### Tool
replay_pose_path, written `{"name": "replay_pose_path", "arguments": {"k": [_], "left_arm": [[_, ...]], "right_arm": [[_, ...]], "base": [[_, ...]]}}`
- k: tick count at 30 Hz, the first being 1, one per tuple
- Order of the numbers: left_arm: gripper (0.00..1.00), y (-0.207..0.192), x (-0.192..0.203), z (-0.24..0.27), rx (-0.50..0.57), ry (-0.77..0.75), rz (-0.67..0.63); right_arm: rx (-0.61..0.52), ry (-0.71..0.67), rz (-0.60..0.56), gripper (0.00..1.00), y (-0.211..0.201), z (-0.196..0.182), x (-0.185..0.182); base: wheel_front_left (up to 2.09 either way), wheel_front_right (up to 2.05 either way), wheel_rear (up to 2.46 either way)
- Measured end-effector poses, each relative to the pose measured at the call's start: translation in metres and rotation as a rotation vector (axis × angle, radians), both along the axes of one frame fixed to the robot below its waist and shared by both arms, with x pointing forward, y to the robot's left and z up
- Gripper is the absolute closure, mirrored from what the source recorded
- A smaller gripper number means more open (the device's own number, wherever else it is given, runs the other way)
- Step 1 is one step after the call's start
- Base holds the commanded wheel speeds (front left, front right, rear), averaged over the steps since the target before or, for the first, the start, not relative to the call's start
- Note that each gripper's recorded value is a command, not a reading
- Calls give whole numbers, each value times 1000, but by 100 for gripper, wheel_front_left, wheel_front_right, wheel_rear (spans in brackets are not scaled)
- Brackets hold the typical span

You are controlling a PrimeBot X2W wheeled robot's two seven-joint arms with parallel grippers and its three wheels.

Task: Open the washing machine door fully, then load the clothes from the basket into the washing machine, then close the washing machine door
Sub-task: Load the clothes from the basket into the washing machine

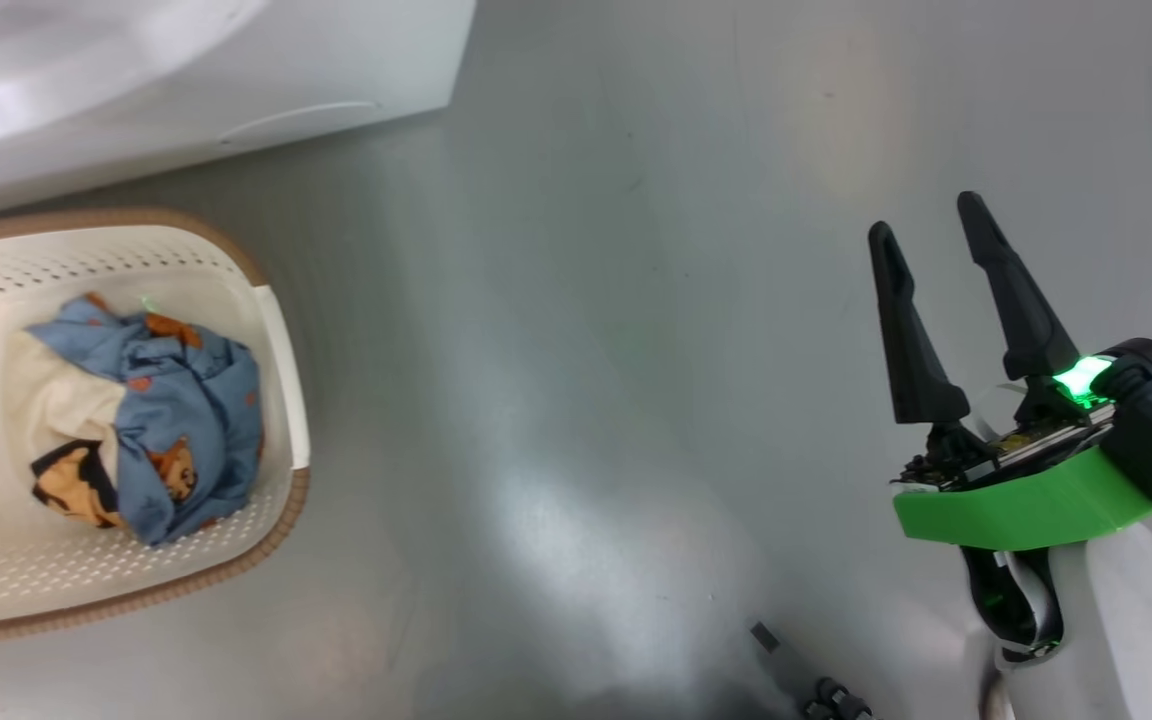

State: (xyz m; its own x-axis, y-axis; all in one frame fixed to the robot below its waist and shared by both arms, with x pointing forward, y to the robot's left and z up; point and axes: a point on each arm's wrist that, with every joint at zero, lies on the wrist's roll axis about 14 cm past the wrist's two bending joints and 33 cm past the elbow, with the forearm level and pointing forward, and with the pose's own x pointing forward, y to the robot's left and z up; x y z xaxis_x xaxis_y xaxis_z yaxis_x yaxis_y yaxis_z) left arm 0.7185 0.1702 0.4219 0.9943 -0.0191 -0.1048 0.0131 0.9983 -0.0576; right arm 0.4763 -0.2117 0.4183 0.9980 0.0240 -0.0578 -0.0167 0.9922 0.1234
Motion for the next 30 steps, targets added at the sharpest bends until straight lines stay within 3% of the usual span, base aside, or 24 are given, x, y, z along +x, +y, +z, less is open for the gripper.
{"name": "replay_pose_path", "arguments": {"k": [9, 18, 30], "left_arm": [[0, 1, -52, 20, -16, -118, -19], [0, 11, -147, 35, -18, -167, 48], [0, 11, -237, 47, -14, -116, 88]], "right_arm": [[-9, -42, 18, 0, 3, 18, -2], [-19, -76, 51, 0, 10, 38, -13], [-44, -91, 80, 0, 16, 54, -36]], "base": [[0, 0, 0], [0, 0, 0], [0, 0, 0]]}}
